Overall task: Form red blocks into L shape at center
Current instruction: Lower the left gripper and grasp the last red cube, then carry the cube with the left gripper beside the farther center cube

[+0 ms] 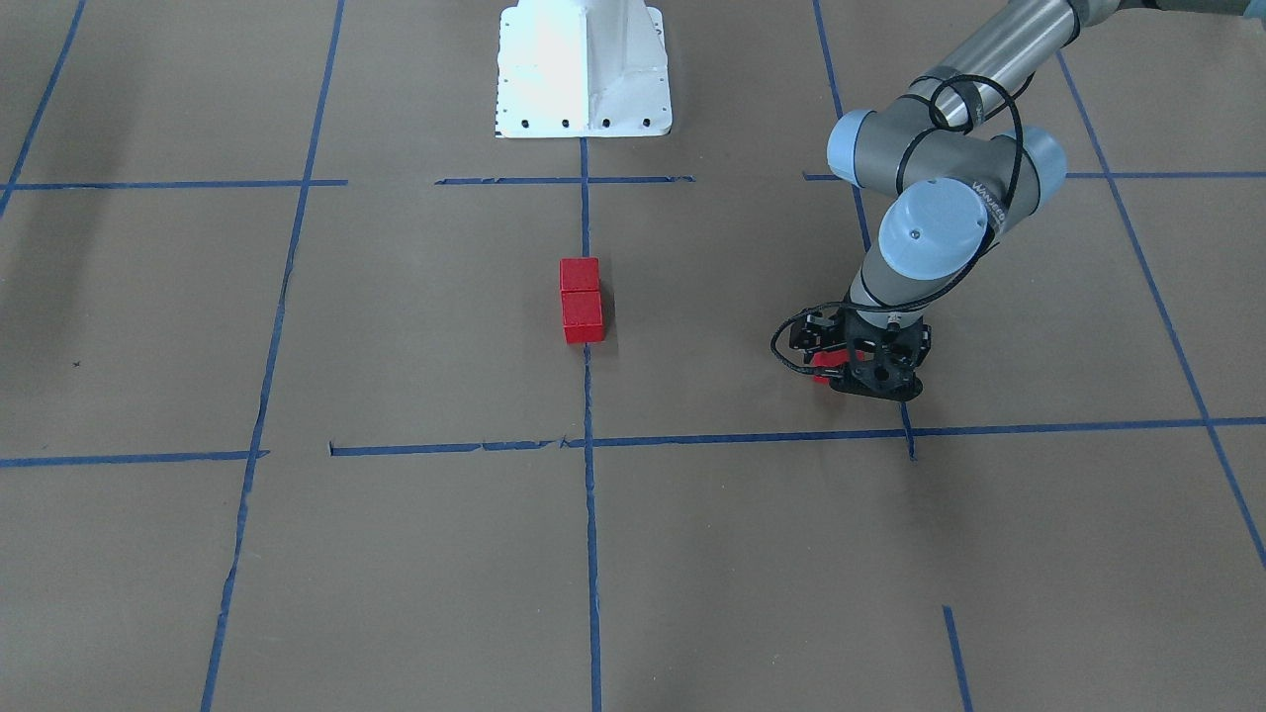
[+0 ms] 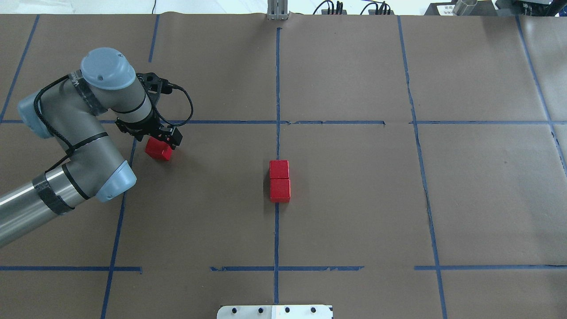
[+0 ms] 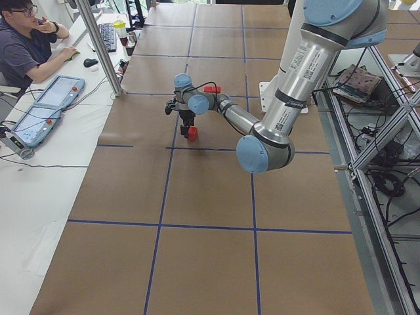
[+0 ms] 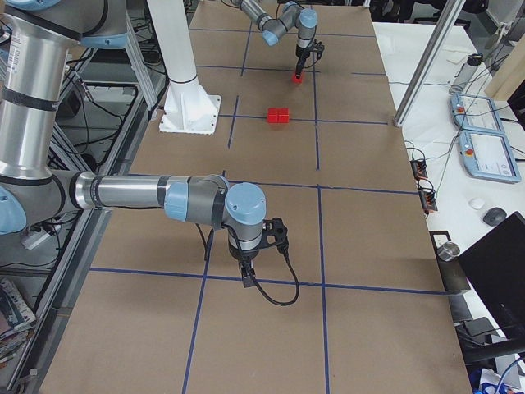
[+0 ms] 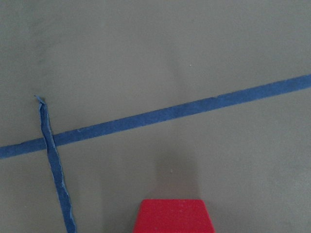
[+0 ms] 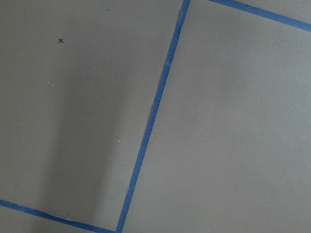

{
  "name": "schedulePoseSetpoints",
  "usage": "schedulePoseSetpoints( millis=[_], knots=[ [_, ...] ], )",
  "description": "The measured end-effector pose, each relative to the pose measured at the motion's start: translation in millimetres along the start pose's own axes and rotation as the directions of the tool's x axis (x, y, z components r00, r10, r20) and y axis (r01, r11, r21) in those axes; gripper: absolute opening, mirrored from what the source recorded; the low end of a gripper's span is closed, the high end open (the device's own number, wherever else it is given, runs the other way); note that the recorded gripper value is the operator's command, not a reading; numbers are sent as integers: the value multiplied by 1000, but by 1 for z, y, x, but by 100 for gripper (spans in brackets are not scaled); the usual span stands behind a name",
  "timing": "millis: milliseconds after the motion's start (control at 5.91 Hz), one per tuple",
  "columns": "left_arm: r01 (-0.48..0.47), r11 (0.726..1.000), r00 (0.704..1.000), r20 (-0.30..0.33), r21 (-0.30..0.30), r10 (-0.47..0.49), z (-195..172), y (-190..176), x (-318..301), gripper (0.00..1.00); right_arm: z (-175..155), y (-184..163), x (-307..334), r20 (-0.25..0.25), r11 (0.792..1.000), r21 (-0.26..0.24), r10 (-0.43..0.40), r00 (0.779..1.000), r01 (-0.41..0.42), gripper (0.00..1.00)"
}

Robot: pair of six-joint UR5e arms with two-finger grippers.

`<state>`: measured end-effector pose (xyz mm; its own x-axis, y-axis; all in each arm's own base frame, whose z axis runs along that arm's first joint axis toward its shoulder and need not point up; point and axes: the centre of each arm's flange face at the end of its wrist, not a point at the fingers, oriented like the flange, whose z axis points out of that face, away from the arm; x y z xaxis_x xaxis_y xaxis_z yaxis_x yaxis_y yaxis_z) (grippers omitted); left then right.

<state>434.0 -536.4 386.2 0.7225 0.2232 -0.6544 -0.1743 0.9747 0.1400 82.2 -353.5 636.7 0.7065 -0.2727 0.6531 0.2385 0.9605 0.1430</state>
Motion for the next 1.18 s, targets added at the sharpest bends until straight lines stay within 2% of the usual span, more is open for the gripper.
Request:
schedulePoseSetpoints(
  millis=[338,507,845,1014,1184],
  knots=[
    [5,1000,1000,4,-9,-5,6,-2,1,38,0,1,0,0,1000,-1,1,1000,-1,100],
    [3,1000,1000,5,-12,-3,7,-3,2,27,1,1,0,0,1000,-1,1,1000,-1,100],
    [1,1000,1000,-6,-3,-1,-3,-9,9,24,0,1,0,0,1000,-1,1,1000,-1,100],
    [44,999,999,-17,12,-44,-17,-15,19,23,0,1,0,0,1000,0,0,1000,0,100],
    [134,991,991,-32,27,-133,-35,-14,28,23,0,0,0,0,1000,1,-1,1000,1,100]
  ],
)
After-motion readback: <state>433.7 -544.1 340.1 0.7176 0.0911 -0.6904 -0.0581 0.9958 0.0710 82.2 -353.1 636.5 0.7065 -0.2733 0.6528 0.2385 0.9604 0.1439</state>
